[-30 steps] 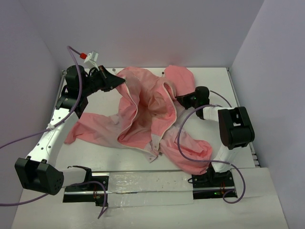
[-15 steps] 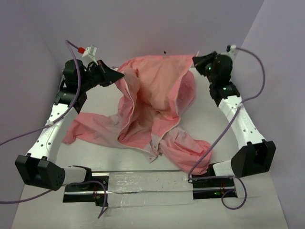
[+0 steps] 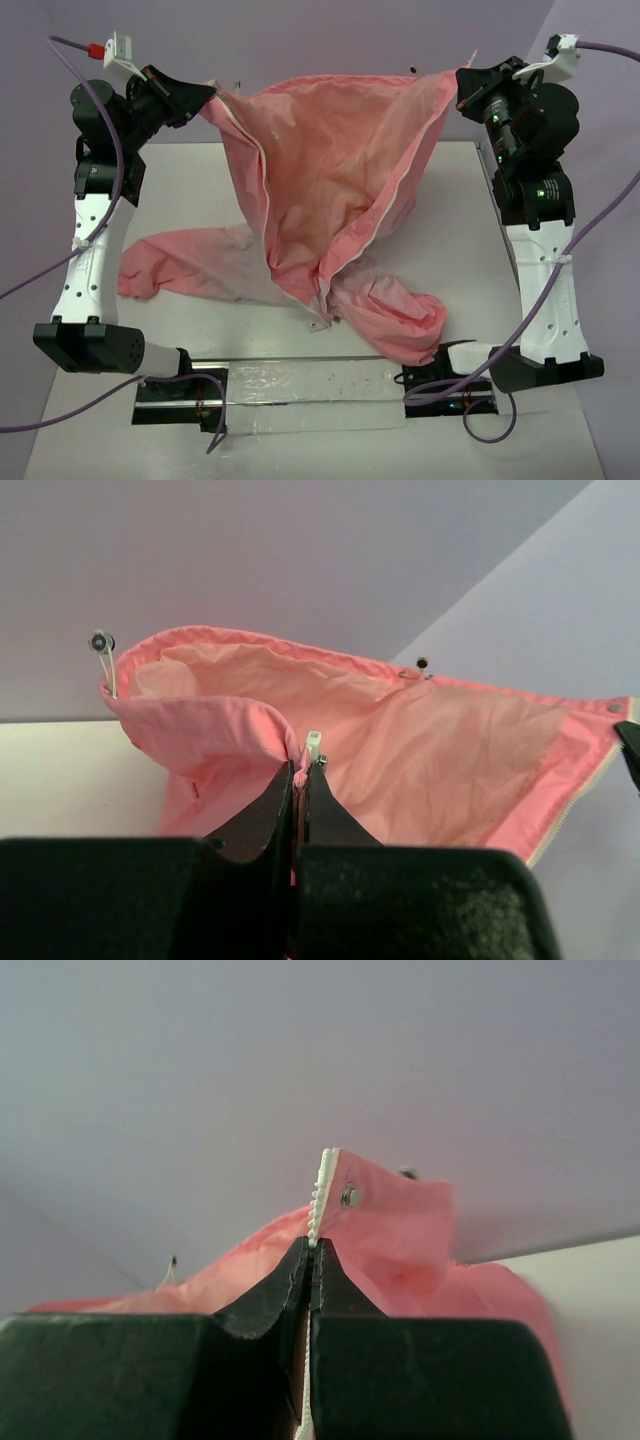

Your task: Zip up the jacket

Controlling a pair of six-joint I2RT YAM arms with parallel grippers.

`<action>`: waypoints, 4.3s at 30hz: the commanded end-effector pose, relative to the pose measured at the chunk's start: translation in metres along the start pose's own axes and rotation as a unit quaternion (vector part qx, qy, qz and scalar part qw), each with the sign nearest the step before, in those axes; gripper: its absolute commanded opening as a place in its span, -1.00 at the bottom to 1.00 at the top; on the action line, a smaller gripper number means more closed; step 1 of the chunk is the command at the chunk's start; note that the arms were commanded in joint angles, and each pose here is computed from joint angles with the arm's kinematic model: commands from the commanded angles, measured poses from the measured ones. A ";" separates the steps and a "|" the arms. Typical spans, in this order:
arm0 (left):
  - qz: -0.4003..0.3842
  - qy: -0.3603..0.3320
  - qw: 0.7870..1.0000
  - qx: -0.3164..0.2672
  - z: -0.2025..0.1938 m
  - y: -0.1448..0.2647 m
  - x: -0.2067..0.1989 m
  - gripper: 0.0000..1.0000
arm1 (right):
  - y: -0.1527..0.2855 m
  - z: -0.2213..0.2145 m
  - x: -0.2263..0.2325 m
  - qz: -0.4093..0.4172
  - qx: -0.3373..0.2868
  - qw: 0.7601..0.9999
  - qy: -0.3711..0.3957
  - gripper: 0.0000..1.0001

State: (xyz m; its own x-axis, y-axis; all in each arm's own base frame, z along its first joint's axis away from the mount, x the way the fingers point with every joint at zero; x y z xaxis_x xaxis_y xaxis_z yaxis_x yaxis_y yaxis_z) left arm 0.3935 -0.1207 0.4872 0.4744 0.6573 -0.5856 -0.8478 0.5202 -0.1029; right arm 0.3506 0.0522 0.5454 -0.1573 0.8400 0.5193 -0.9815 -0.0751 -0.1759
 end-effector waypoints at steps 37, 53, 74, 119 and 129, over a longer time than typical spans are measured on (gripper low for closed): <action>0.064 0.058 0.993 0.078 -0.109 0.043 0.081 -1.00 | -0.053 -0.435 -0.018 -0.029 0.445 0.876 0.185 -0.51; 0.048 0.070 0.993 0.083 -0.117 0.040 0.082 -1.00 | 0.063 -0.503 -0.035 0.029 0.563 0.804 0.188 -0.89; 0.063 0.061 0.993 0.081 -0.114 0.048 0.080 -1.00 | -0.064 -0.459 -0.015 -0.028 0.452 0.860 0.233 0.79; 0.073 0.055 0.993 0.081 -0.110 0.060 0.086 -1.00 | -0.075 -0.546 -0.046 -0.059 0.498 0.845 0.185 -0.11; 0.077 0.048 0.993 0.075 -0.105 0.065 0.083 -1.00 | -0.072 -0.440 -0.081 -0.118 0.412 0.876 0.219 -1.00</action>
State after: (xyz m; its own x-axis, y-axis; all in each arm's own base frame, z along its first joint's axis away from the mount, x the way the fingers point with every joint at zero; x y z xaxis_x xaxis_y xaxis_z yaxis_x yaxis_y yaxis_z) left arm 0.3633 -0.0924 0.3256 0.2617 0.6760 -0.6889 -0.8516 0.4977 0.1649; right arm 0.4732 0.2932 0.0642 -0.1730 0.9792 0.1063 -0.6012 -0.1905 0.7760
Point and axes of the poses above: each gripper's point midway between its finger pads, its own y axis back along the fingers, its own x axis along the line the jaws close on, z = x × y, the point moved 2 cm from there along y, back along the fingers, and after that the axes turned 2 degrees about -y, right-handed, at the moved point
